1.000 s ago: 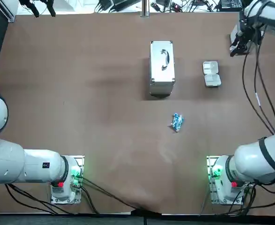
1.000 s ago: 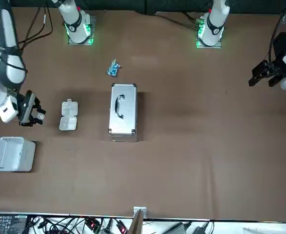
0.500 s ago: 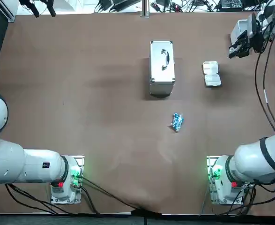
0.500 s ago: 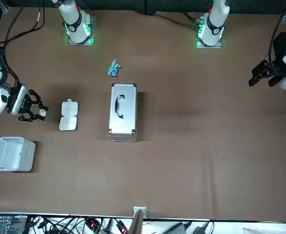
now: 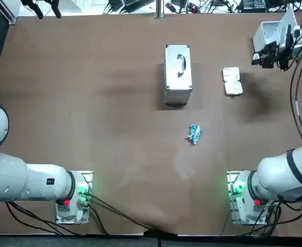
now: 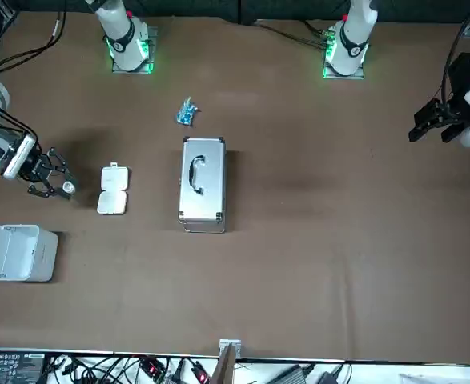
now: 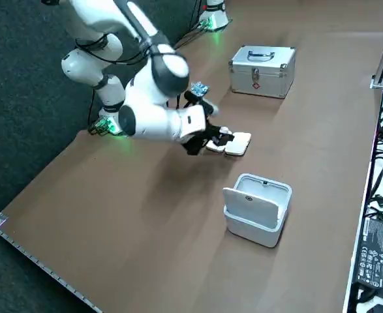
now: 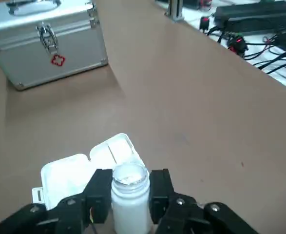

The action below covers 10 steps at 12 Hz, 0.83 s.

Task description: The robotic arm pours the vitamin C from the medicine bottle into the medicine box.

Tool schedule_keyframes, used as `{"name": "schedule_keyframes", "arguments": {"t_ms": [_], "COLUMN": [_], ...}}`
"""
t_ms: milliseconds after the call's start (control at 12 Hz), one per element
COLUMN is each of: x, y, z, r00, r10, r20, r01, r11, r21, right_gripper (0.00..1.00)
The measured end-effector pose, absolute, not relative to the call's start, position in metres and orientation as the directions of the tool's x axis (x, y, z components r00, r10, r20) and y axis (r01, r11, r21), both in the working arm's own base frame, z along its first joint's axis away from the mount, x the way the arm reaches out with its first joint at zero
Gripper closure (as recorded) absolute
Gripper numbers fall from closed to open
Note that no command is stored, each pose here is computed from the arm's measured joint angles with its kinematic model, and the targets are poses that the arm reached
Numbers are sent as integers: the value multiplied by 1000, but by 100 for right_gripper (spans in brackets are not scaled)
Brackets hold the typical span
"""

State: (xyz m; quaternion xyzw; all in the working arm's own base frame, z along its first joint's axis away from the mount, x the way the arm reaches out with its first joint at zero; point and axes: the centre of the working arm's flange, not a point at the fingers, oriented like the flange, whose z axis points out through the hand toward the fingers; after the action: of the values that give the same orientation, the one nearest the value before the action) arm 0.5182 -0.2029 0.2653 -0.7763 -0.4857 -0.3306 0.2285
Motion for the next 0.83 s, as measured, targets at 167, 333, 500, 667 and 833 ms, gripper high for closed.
{"name": "schedule_keyframes", "arguments": {"t_ms": [167,333,500,667,833], "x": [505,495,486,480,473], "y": [-218,-226,-227,-228,-230], "z": [244,220,184,161,143], "r00": [315,303,293,291,279], "r10": [535,472,401,379,360], "r20": [784,828,868,878,890], "r01": [893,886,879,879,878], "r11": [-446,-460,-470,-470,-472], "r21": [-54,-62,-79,-88,-85], "right_gripper": [57,57,57,57,57]}}
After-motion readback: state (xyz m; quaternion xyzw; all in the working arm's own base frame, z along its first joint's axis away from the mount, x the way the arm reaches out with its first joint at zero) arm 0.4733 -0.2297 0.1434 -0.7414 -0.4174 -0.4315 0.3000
